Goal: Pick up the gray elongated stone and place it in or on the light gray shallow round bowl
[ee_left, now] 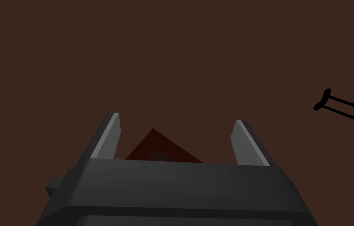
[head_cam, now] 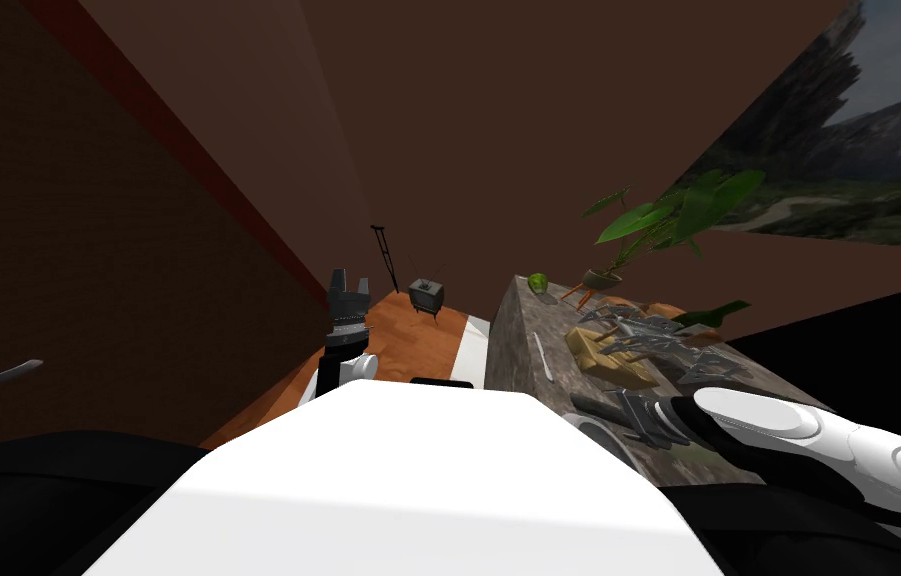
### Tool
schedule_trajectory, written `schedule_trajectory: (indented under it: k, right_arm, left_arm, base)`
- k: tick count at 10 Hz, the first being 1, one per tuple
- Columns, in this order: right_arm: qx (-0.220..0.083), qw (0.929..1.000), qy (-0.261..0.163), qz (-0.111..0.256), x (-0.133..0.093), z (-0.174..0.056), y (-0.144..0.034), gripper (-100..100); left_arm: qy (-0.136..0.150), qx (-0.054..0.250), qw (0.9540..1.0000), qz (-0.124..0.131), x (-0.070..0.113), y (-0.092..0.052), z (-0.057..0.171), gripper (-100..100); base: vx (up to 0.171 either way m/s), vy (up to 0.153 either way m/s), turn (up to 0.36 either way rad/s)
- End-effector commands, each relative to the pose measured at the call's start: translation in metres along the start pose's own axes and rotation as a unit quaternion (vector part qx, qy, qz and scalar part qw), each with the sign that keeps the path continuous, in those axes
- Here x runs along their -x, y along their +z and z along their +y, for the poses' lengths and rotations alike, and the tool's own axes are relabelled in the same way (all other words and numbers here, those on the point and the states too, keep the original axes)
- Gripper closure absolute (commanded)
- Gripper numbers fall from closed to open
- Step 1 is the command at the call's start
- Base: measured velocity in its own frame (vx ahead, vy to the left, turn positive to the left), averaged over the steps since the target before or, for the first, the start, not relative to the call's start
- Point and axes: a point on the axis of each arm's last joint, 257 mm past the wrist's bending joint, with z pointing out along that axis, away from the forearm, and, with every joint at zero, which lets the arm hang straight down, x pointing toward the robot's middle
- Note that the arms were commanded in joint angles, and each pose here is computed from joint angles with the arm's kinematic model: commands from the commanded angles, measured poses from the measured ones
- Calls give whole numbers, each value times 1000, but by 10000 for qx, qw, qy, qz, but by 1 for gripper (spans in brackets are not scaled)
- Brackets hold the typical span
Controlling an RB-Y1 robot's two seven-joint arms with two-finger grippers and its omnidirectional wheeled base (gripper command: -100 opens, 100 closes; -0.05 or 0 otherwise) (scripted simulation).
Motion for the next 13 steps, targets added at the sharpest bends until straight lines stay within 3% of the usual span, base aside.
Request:
schedule_trajectory:
  k: [1, 2, 6, 7, 11, 12, 13]
  right_arm:
    - [0, 10000, 0, 0, 0, 0, 0, 0]
    - [0, 10000, 60, 3, -3, 10, 9, -100]
    - [4, 9999, 122, 7, -6, 22, 18, -100]
    - [2, 9999, 121, 9, -6, 23, 19, 100]
    - [9, 9999, 122, 5, -6, 23, 19, 100]
    - [9, 9999, 122, 4, -6, 23, 19, 0]
    - [0, 10000, 60, 3, -3, 10, 9, 100]
  left_arm:
    - [0, 0, 10000, 0, 0, 0, 0, 0]
    - [0, 0, 10000, 0, 0, 0, 0, 0]
    - [0, 0, 10000, 0, 0, 0, 0, 0]
    - [0, 0, 10000, 0, 0, 0, 0, 0]
    - [0, 0, 10000, 0, 0, 0, 0, 0]
    - [0, 0, 10000, 0, 0, 0, 0, 0]
    - [0, 0, 10000, 0, 0, 0, 0, 0]
  base:
    - [6, 2, 2]
    - [17, -6, 75]
    - [18, -11, 48]
    - [0, 0, 0]
    - [0, 0, 0]
    - [0, 0, 0]
    - [-21, 8, -103]
